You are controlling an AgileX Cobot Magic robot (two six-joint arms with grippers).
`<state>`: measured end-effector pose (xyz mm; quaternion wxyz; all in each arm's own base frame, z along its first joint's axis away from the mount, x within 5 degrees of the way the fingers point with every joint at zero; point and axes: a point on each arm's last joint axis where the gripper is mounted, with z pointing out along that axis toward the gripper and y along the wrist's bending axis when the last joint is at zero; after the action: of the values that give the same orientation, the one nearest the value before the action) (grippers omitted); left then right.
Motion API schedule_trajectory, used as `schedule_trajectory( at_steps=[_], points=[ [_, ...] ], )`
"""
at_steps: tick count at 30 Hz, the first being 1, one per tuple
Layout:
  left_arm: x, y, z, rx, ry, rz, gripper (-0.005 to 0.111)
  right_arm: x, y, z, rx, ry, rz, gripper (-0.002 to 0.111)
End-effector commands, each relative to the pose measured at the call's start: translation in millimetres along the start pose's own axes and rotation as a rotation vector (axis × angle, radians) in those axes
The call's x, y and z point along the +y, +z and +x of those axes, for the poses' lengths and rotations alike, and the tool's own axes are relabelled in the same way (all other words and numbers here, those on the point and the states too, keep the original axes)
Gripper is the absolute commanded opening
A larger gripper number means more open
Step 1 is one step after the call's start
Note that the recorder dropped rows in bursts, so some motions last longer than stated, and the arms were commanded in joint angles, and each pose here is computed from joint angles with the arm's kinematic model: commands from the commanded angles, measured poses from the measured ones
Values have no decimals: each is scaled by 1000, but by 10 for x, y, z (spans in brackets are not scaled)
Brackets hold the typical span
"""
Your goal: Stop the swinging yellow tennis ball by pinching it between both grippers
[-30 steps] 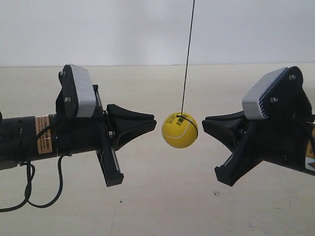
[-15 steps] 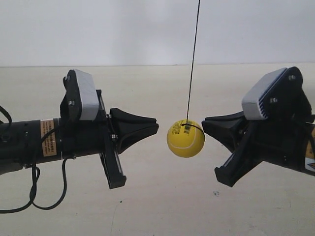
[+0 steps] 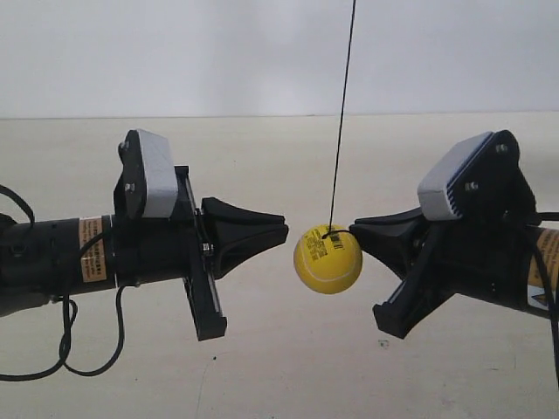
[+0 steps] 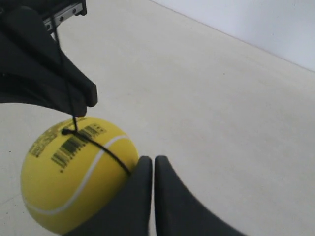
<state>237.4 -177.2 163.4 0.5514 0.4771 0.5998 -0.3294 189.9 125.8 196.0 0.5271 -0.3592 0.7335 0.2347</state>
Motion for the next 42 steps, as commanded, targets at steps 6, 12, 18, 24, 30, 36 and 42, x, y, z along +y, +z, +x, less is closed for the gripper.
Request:
schedule_trajectory(
  at_steps=[6,12,18,24,30,36,42],
  points=[
    [-72,12,10,10,3,77,5,5,-80,-19,38,-55,22,0],
    [-72,12,10,10,3,77,5,61,-145,-75,25,-69,-16,0],
    [-74,12,9,9,-18,79,5,97,-146,-77,21,-80,-56,0],
    [-103,9,9,10,-25,111,5,99,-146,-80,18,-78,-58,0],
    [-106,8,6,7,-24,114,5,99,-146,-80,18,-78,-58,0],
    [-114,7,-15,-15,-37,124,5,100,-146,-82,16,-78,-59,0],
    [-190,47,-39,-25,-47,158,5,97,-146,-79,18,-78,-56,0]
  ],
)
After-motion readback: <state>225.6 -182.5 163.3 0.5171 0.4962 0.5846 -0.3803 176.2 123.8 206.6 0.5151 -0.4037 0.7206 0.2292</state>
